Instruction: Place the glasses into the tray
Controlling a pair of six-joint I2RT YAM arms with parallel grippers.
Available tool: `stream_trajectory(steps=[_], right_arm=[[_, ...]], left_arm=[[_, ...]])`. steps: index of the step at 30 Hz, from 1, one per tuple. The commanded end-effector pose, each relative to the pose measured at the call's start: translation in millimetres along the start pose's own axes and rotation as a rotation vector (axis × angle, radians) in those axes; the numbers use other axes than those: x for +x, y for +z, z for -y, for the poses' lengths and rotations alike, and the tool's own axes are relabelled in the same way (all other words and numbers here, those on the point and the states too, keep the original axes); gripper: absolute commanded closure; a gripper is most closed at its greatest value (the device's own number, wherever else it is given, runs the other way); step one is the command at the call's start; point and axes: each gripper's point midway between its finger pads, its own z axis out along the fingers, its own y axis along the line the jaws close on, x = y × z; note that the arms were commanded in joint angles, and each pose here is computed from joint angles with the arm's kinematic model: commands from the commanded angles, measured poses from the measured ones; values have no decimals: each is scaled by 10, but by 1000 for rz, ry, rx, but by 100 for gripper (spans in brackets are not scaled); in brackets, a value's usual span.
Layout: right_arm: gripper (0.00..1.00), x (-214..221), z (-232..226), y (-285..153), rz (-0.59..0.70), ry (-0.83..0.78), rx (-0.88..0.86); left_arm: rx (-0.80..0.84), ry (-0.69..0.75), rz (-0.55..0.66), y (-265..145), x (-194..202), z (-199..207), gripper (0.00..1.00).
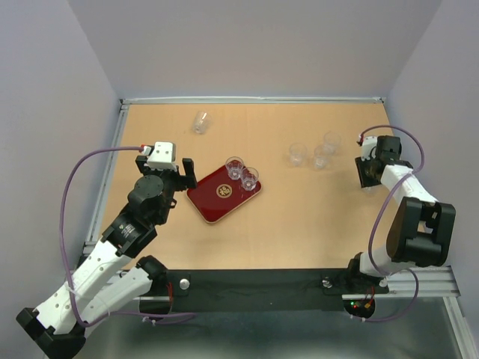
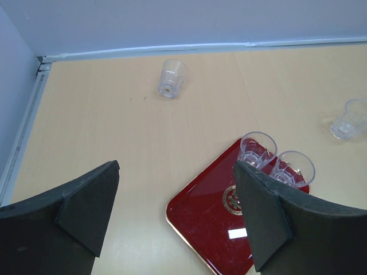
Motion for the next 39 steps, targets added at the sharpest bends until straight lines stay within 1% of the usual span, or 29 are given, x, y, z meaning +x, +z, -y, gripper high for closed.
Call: stream_trajectory(steps=[1, 2, 3, 7, 10, 14, 15, 16, 18, 19, 21, 22, 24, 25, 27, 28, 30, 31, 34, 35, 36, 37, 39], right_arm=[[64, 43, 67, 25, -19, -6, 23], [66, 45, 64, 35, -21, -7, 20], [72, 48, 55, 49, -23, -9, 14], [90, 49, 52, 75, -29, -30, 7], [95, 19, 72, 43, -16, -43, 12], [97, -93, -46, -99, 67, -129, -57], [98, -168, -67, -211, 113, -152, -68], [98, -201, -187, -264, 149, -177, -131], [99, -239, -300, -363, 198, -238, -188], [99, -277, -427, -456, 243, -280, -251], [99, -293, -564, -540, 278, -323, -319], [99, -286, -717, -614, 305, -369, -393], [99, -265, -910, -711, 330, -435, -489], [99, -194, -1127, -800, 342, -492, -588], [99, -163, -1311, -888, 359, -552, -657], [99, -150, -1476, -939, 366, -604, -695], [99, -150, -1635, -981, 370, -663, -723], [99, -166, -1796, -1032, 376, -719, -751], [98, -215, -2019, -1104, 386, -782, -801], [98, -258, -2167, -1186, 404, -824, -833], [98, -250, -2257, -1192, 395, -842, -858], [98, -219, -2437, -1254, 393, -903, -888], [98, -249, -2633, -1323, 394, -969, -905]], left_arm=[[-4, -28, 53, -5, -124, -13, 8], [-4, -29, 55, -6, -131, -13, 8], [-4, -28, 53, -5, -124, -13, 8], [-4, -28, 53, -7, -121, -14, 8], [-4, -28, 53, -7, -121, -14, 8], [-2, -27, 52, -1, -117, -8, 8], [-2, -28, 53, -4, -120, -9, 8], [-1, -26, 52, -1, -117, -6, 8], [-2, -28, 53, -1, -124, -10, 8], [-3, -26, 49, 6, -110, -7, 8], [-1, -24, 46, 11, -103, -1, 8], [-1, -26, 49, 10, -113, -1, 8], [0, -22, 46, 17, -102, 6, 8], [-5, -21, 44, 23, -96, -1, 8], [-8, -18, 42, 26, -89, -6, 8], [-10, -17, 40, 25, -86, -9, 8], [-13, -17, 41, 26, -86, -16, 8], [-17, -20, 42, 26, -87, -26, 8], [-20, -20, 42, 28, -90, -30, 8], [-22, -19, 41, 29, -84, -34, 8], [-23, -19, 41, 29, -84, -37, 8], [-26, -19, 41, 30, -84, -44, 8], [-29, -20, 43, 28, -88, -50, 8]])
